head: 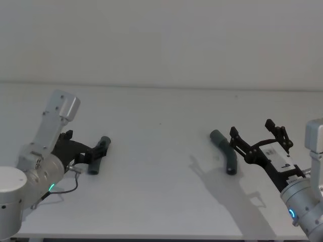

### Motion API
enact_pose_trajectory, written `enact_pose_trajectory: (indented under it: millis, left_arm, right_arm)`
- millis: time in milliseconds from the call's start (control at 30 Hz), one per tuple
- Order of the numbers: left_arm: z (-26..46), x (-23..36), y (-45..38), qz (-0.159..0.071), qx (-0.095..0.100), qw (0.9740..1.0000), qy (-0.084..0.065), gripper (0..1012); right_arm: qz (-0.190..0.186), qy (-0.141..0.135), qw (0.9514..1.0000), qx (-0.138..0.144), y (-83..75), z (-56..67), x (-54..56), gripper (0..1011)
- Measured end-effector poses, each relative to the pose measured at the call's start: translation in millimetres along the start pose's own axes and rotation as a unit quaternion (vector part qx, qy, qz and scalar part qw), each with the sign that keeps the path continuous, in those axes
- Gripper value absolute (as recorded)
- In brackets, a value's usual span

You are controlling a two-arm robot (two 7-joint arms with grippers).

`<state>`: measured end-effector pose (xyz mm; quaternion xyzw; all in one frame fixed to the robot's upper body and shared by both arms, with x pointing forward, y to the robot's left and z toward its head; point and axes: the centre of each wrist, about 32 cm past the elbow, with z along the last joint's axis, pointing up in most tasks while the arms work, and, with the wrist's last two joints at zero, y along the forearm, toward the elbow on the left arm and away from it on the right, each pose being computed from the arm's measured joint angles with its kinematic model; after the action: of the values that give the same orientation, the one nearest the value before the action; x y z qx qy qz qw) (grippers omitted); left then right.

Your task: Use both hands to pick up one end of the pipe from the table, align the ends, and insert them.

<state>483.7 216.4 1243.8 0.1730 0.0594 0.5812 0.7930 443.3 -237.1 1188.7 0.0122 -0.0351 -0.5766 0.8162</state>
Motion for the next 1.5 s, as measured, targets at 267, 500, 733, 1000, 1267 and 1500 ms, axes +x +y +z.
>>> enact_pose_trajectory:
  millis: [267, 500, 733, 1000, 1267, 1500]
  left_arm:
    - [0.3, 1.3, -6.8, 0.001, -0.001, 0.9999, 0.011, 1001]
    - [1.5, 1.2, -13.7, 0.002, 0.0, 0.9998, 0.021, 1001]
    - [2.8, 0.3, -20.5, 0.003, 0.008, 0.9995, 0.029, 1001]
    - [4.0, -0.6, -28.9, 0.005, 0.025, 0.999, 0.037, 1001]
    - [5.5, -0.6, -36.7, 0.005, 0.04, 0.9986, 0.035, 1001]
    - [7.4, -1.2, -42.7, 0.002, 0.046, 0.9985, 0.03, 1001]
  right_arm:
    - [0.0, 0.0, 1.0, 0.0, 0.0, 0.0, 0.0, 1001]
    - [0.0, 0.0, 1.0, 0.0, 0.0, 0.0, 0.0, 1001]
    - [0.0, 0.0, 1.0, 0.0, 0.0, 0.0, 0.0, 1001]
    - [0.0, 0.0, 1.0, 0.0, 0.0, 0.0, 0.0, 1001]
    - [0.0, 0.0, 1.0, 0.0, 0.0, 0.0, 0.0, 1001]
    - [0.0, 0.0, 1.0, 0.0, 0.0, 0.0, 0.0, 1001]
